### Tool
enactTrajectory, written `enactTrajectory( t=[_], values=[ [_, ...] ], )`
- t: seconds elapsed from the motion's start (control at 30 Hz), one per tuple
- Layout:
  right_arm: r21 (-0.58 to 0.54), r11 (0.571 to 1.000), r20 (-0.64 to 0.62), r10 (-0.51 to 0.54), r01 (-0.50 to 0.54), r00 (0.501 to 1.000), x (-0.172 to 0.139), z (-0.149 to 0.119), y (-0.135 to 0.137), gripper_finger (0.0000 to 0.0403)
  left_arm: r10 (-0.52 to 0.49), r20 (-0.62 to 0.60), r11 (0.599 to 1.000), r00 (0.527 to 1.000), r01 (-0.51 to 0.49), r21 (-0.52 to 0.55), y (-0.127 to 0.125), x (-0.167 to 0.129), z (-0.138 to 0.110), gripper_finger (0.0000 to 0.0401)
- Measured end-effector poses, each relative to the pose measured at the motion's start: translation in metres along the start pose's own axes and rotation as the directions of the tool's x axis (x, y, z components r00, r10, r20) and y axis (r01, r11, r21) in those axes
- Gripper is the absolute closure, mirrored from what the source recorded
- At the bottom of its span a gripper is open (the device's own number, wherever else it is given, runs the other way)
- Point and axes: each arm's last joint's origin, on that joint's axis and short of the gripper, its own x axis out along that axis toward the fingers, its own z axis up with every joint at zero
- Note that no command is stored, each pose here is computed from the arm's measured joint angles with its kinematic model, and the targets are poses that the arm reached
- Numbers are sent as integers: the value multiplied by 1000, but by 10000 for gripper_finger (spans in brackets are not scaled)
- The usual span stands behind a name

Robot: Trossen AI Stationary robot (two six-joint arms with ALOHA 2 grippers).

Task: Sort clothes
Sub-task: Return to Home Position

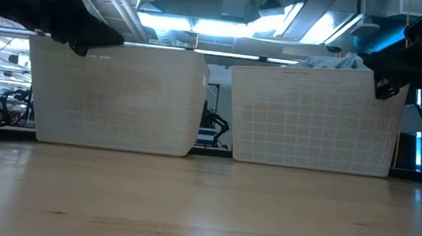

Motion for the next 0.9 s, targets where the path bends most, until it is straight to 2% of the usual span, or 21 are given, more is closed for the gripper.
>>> enactTrajectory(
  t=[0.17, 0.23, 0.37, 0.5, 0.6, 0.9],
  values=[
    [18, 1000, 4, 2, -2, 1000, 0, 0, 0, 395, -211, 39, 977, 977, 211, -1, 0, -8, 6, 372],
    [25, 1000, 4, 2, -2, 1000, 0, 0, 0, 395, -245, 57, 970, 968, 245, 2, 1, -10, 8, 386],
    [24, 1000, 5, 2, -2, 1000, 0, 0, 0, 395, -269, 85, 963, 959, 267, 34, 1, -11, 7, 398],
    [24, 1000, 5, 2, -2, 1000, 0, 0, 0, 395, -291, 180, 957, 940, 288, 42, 3, -14, -12, 399],
    [24, 1000, 5, 2, -3, 1000, 0, 1, 0, 395, -273, 187, 961, 944, 276, 8, 7, -17, -28, 399],
    [24, 1000, 6, 3, -3, 1000, 0, 1, 0, 395, -219, 198, 975, 955, 220, 20, 17, -28, -29, 400]
  ],
)
